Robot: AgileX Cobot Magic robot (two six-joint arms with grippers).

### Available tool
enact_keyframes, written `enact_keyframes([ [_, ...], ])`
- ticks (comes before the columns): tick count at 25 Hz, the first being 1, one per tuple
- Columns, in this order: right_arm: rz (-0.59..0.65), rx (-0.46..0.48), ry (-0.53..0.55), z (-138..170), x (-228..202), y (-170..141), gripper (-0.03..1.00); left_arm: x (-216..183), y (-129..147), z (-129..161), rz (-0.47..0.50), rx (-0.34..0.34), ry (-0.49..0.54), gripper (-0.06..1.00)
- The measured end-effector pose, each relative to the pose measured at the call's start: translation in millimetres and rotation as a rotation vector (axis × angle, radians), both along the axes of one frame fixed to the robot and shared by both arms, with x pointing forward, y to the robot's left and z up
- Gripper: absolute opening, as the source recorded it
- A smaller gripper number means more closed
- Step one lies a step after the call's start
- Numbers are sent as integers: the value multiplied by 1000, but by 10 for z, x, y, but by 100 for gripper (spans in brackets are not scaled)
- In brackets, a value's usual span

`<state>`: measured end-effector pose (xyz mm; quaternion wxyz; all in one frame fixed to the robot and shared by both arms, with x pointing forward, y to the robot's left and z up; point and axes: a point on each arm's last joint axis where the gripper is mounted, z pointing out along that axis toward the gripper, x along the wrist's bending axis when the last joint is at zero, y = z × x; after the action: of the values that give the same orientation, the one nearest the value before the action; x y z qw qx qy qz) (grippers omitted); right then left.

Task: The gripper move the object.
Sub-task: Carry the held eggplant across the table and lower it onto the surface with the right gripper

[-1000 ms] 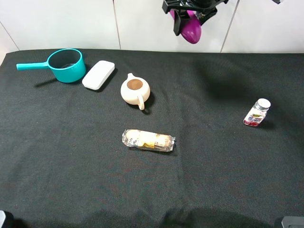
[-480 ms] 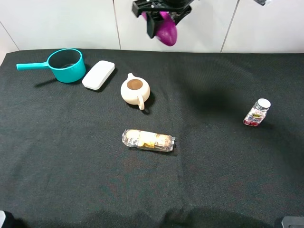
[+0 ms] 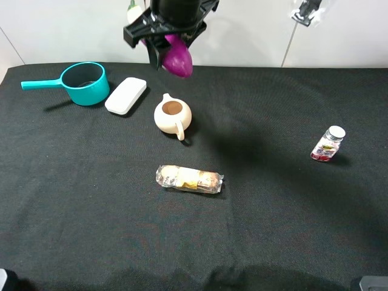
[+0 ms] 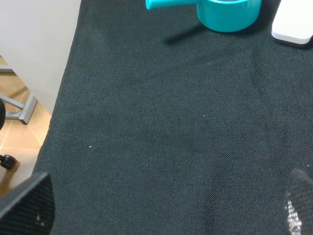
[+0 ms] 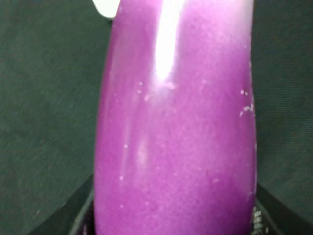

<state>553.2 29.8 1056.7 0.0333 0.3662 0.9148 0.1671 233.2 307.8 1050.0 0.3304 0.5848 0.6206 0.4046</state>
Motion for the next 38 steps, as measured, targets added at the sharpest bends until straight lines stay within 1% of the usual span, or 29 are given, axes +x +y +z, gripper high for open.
enact_keyframes([
  [6, 37, -60, 65, -237, -131, 16, 39, 0, 1, 0, 1, 1, 0, 99],
  [10, 73, -91, 77, -316, -261, 77, 39, 0, 2, 0, 1, 2, 0, 99],
  [26, 251, -122, 27, -279, -857, 480, 39, 0, 2, 0, 2, 3, 0, 99],
  [31, 261, -135, 34, -344, -883, 517, 39, 0, 2, 0, 2, 3, 0, 99],
  [35, 262, -151, 36, -459, -855, 550, 39, 0, 2, 0, 2, 3, 0, 99],
  [38, 264, -143, 28, -539, -829, 590, 39, 0, 2, 0, 2, 3, 0, 99],
])
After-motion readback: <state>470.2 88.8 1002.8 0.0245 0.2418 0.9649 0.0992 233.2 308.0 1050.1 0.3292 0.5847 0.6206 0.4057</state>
